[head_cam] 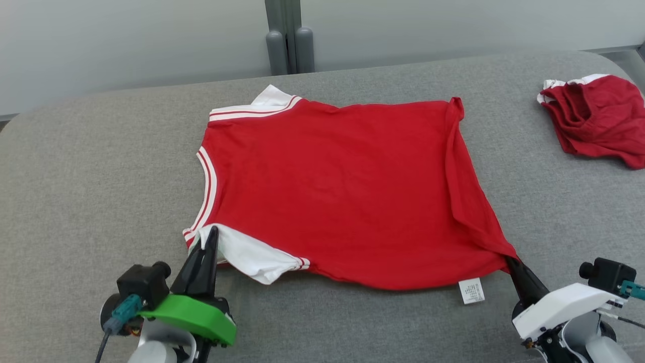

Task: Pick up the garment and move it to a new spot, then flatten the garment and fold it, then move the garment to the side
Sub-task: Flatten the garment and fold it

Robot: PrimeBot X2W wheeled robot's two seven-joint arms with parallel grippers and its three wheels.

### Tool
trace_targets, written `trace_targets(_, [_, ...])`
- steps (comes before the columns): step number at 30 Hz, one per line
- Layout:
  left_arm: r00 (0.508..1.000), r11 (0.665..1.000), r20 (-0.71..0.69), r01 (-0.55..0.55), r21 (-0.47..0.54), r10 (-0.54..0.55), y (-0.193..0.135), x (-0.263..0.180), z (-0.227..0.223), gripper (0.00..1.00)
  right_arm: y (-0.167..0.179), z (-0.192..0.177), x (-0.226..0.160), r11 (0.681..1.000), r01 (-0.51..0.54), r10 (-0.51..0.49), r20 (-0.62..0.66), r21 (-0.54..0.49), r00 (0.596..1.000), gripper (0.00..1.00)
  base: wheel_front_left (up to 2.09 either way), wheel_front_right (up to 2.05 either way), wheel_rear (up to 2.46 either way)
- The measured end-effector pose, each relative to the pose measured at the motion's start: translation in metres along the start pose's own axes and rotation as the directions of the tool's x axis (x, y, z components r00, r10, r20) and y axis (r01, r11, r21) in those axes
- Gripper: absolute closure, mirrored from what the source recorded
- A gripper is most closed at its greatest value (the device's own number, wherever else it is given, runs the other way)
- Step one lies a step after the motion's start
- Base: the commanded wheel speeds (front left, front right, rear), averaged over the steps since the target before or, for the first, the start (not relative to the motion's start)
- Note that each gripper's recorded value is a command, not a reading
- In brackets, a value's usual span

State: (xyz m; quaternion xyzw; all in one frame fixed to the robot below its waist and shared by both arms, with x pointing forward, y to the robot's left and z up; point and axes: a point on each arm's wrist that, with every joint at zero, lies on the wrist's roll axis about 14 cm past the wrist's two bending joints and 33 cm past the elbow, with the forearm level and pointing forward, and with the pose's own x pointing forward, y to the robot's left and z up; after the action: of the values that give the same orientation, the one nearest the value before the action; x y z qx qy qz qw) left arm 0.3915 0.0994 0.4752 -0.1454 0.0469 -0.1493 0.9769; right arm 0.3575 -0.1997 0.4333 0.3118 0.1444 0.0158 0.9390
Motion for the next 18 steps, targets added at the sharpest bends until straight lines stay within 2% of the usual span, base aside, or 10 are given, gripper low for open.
trace_targets(8, [0.999, 0.997, -0.026, 0.045, 0.066, -0.043, 0.005, 0.045, 0.007, 1.00, 0.009, 0.020, 0.025, 1.000, -0.017, 0.017, 0.005, -0.001, 1.000, 1.00, 0.00, 0.00, 0.00])
trace_targets(18, [0.994, 0.988, -0.080, 0.081, 0.133, -0.071, 0.010, 0.096, 0.002, 1.00, 0.007, 0.047, 0.065, 0.998, 0.003, -0.002, 0.006, -0.068, 1.000, 1.00, 0.00, 0.00, 0.00])
